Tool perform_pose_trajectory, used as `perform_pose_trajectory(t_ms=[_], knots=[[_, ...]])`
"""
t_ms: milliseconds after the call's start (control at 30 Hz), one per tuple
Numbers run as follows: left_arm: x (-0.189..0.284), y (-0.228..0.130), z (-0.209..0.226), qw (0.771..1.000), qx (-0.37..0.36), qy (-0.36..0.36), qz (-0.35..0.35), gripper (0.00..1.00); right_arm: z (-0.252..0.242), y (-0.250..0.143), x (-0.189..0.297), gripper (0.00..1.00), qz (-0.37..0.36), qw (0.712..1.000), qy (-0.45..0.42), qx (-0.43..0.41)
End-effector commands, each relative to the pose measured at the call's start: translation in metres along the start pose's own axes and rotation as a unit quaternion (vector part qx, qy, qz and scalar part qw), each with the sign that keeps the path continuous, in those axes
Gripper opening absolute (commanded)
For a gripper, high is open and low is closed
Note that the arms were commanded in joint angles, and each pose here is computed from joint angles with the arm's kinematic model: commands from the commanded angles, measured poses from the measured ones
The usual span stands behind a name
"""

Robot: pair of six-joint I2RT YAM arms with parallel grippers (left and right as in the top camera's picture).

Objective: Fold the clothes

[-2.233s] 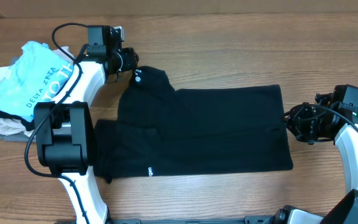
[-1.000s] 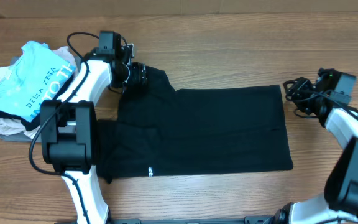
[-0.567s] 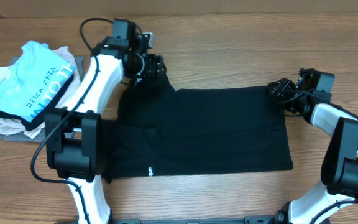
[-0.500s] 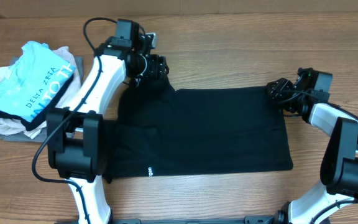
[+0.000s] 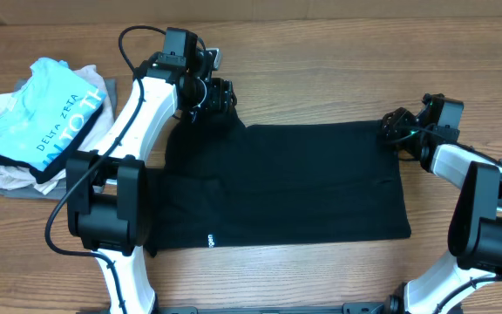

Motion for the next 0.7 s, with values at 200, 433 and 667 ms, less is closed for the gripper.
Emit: perform_pose_trajectory(t_ms=[200, 433, 667], knots=[[0.01, 0.003, -0.004, 1.0, -0.014, 0.002, -0.01, 0.71, 0.0, -0.012, -0.02, 0.33, 0.024, 1.0, 0.01, -0.016], [0.01, 0.003, -0.004, 1.0, -0.014, 0.001, -0.011, 0.72, 0.0, -0.006, -0.009, 0.06, 0.024, 0.999, 0.009, -0.022], [0.01, 0.006, -0.005, 1.0, -0.019, 0.0, -0.018, 0.73, 0.019, 0.015, 0.033, 0.04, -0.001, 0.999, 0.045, -0.002]])
Point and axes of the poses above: each gripper's point midway between its finger pads, its own x axis back along the fingers, its own z axis along the line the jaws close on, y = z × x, the point moved 9 cm from there along x, back along the fingers, and after that the axes turned 6 degrees about x, right-handed, at the moved point
